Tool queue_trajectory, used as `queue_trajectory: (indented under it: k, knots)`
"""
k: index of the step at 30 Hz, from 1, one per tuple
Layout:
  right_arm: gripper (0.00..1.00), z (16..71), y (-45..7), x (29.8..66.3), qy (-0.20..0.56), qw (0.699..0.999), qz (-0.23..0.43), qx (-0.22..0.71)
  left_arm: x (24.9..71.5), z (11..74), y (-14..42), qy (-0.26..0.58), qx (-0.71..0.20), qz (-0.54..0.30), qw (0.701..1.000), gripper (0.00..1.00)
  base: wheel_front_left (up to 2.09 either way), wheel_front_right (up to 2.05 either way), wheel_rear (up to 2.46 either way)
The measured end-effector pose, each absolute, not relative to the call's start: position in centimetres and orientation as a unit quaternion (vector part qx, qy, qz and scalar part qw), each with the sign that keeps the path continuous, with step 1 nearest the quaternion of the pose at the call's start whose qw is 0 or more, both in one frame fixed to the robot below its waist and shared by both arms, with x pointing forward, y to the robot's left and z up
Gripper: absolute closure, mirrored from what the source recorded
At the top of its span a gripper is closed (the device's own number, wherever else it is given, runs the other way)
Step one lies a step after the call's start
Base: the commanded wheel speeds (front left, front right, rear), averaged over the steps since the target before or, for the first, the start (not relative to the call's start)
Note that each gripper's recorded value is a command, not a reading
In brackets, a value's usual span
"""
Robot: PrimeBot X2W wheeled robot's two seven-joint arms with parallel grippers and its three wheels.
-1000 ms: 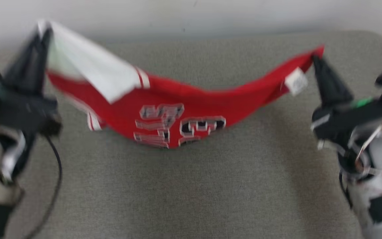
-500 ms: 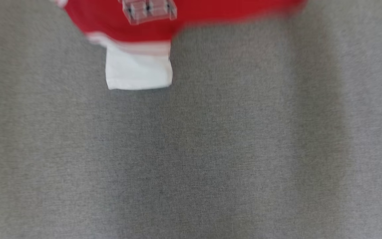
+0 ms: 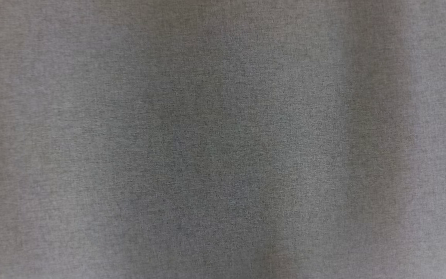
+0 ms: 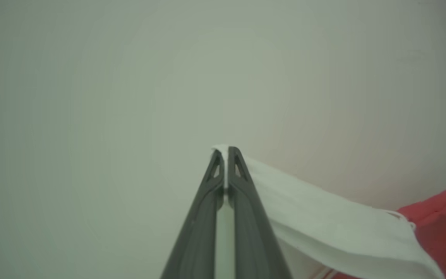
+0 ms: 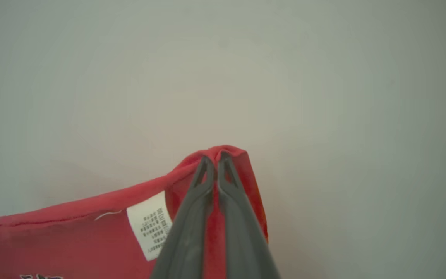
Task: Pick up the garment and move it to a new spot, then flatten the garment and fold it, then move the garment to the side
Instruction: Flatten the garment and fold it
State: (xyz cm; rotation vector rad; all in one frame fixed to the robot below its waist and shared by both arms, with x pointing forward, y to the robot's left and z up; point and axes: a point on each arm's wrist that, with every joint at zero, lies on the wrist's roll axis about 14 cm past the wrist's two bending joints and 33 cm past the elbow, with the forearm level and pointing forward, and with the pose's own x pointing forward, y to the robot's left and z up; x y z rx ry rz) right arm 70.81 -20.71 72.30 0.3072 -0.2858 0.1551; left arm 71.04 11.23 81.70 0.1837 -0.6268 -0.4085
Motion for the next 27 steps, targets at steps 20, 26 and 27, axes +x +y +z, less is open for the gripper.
queue_trajectory:
  k: [20, 26, 27]
  knots:
    - [1.00, 65.0, -21.3, 69.3, -0.085, 0.978, 0.087, 0.169, 70.8, 75.6, 10.3, -0.264, 0.047, -0.242, 0.932, 1.00, 0.00, 0.00, 0.00]
    - [1.00, 61.9, -20.7, 65.2, -0.058, 0.976, 0.114, 0.176, 67.6, 73.7, 11.2, -0.263, -0.006, -0.231, 0.937, 1.00, 0.00, 0.00, 0.00]
    - [1.00, 61.3, -20.5, 64.2, -0.053, 0.975, 0.119, 0.180, 66.8, 72.9, 11.2, -0.258, -0.012, -0.233, 0.938, 1.00, 0.00, 0.00, 0.00]
